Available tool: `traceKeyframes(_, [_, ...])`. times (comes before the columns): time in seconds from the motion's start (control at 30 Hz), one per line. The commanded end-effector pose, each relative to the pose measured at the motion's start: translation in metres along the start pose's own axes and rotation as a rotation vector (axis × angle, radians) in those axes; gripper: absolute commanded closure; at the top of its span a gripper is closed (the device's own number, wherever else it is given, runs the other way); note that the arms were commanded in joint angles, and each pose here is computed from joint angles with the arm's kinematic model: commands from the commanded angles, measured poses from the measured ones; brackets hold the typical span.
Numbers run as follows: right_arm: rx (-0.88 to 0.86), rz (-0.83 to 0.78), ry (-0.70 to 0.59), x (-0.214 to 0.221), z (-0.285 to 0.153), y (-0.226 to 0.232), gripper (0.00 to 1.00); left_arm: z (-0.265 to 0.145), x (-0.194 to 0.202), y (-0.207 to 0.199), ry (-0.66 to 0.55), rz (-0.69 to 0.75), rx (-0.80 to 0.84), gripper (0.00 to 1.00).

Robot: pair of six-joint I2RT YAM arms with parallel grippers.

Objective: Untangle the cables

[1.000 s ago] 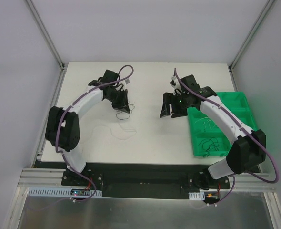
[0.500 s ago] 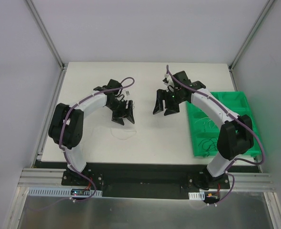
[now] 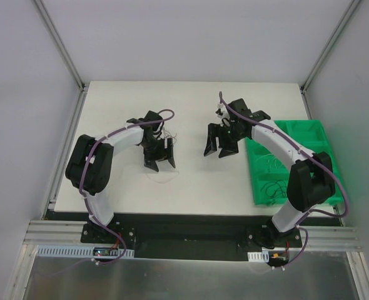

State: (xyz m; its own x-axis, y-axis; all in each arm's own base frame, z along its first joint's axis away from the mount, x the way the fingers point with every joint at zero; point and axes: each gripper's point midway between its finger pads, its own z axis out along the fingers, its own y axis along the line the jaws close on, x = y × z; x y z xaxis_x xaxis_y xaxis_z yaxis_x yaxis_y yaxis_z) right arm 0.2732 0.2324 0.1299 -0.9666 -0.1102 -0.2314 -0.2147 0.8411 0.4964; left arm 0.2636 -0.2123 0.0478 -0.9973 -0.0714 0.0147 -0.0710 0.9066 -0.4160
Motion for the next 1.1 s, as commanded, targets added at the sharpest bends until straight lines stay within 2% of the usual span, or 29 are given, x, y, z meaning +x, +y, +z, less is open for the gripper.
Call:
traceKeyframes(0.0, [0.006, -0.047, -0.068, -0.004, -0.023, 0.006, 0.26, -0.001, 0.001, 0.013, -0.007, -0.141, -0.013, 0.28])
traceKeyframes(0.13, [0.025, -0.067, -0.08, -0.003, -0.029, 0.004, 0.27, 0.009, -0.009, 0.008, 0.019, -0.209, 0.106, 0.35])
traceKeyframes(0.2, [0.038, -0.07, -0.077, -0.001, -0.03, 0.0, 0.26, 0.013, -0.014, -0.002, 0.054, -0.245, 0.186, 0.42])
traceKeyframes(0.37, [0.04, -0.073, -0.073, 0.001, -0.03, -0.001, 0.26, 0.024, -0.015, -0.023, 0.118, -0.308, 0.29, 0.5])
traceKeyframes(0.47, [0.04, -0.071, -0.077, 0.001, -0.03, -0.001, 0.26, 0.03, -0.015, -0.028, 0.117, -0.316, 0.356, 0.63])
traceKeyframes(0.6, [0.04, -0.074, -0.083, -0.003, -0.03, 0.0, 0.26, 0.036, -0.012, -0.023, 0.11, -0.269, 0.359, 0.95])
traceKeyframes(0.63, [0.038, -0.074, -0.084, -0.003, -0.031, 0.0, 0.27, 0.033, -0.013, -0.022, 0.09, -0.249, 0.352, 1.0])
traceKeyframes(0.87, [-0.037, -0.055, -0.092, -0.019, -0.019, 0.016, 0.26, -0.008, -0.016, -0.022, -0.11, -0.008, 0.258, 1.0])
traceKeyframes(1.07, [-0.14, -0.043, -0.154, -0.051, 0.007, 0.047, 0.24, -0.038, 0.003, -0.036, -0.159, 0.114, 0.28, 1.0])
